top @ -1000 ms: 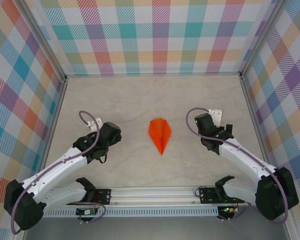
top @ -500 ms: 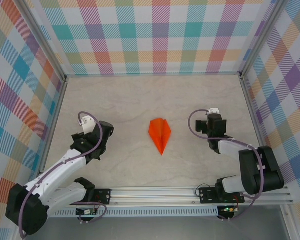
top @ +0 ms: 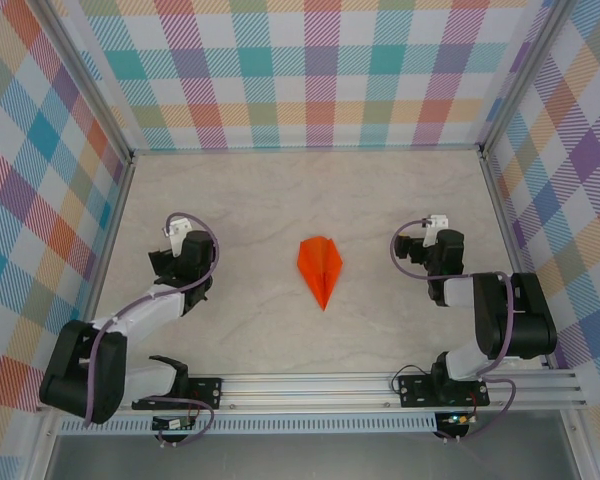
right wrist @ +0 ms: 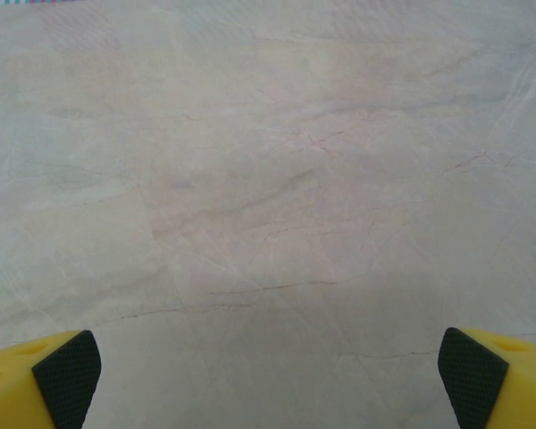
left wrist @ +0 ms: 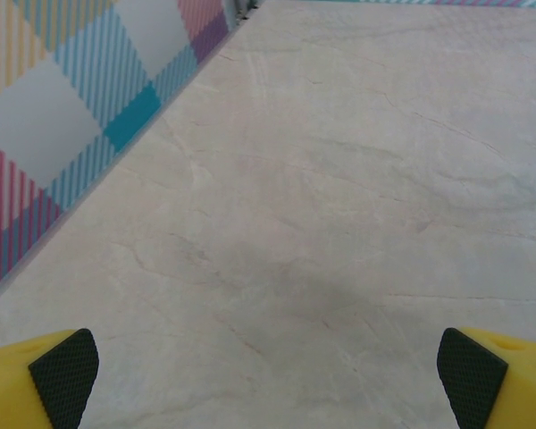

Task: Fold a paper plane with a square sheet of paper (pick it up from the middle)
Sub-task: Reset both arms

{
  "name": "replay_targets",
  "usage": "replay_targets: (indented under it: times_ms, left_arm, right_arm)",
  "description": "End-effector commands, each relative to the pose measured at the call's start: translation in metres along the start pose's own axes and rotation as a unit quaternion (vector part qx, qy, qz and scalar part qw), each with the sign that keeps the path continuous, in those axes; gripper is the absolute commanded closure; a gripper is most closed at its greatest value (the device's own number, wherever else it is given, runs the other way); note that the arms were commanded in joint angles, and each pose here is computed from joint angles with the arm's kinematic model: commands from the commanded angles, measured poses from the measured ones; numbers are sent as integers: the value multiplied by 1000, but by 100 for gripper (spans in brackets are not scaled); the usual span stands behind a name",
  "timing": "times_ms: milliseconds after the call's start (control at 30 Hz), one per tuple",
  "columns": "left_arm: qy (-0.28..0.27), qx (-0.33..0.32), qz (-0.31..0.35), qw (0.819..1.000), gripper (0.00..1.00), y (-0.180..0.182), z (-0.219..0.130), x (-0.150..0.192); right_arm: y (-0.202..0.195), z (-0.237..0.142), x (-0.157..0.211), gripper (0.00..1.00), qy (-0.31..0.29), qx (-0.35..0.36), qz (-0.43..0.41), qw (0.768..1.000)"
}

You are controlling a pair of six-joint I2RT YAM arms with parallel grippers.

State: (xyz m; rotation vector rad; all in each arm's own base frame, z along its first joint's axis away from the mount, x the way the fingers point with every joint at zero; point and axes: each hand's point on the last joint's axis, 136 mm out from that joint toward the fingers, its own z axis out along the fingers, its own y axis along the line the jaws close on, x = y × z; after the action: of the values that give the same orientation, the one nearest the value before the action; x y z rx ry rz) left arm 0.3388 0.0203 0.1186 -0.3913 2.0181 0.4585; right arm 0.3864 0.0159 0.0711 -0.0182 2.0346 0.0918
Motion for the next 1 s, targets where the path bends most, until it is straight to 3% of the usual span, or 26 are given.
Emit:
replay_targets:
  times_ms: [0, 133, 267, 433, 967]
  left_arm:
    - [-53, 71, -6, 996, 0, -28, 13, -14]
    - [-55, 102, 28, 993, 0, -44, 26, -12]
    - [-75, 126, -10, 989, 0, -38, 38, -4]
    - [-34, 164, -24, 986, 0, -41, 51, 11]
    - [-44, 162, -23, 986, 0, -41, 51, 8]
  right_arm:
    - [4, 1, -22, 0, -35, -13, 10, 999]
    - [3, 1, -22, 0, -35, -12, 10, 999]
    - [4, 1, -22, 0, -35, -13, 10, 999]
    - [4, 1, -22, 0, -35, -13, 10, 999]
    - [4, 1, -22, 0, -34, -15, 9, 999]
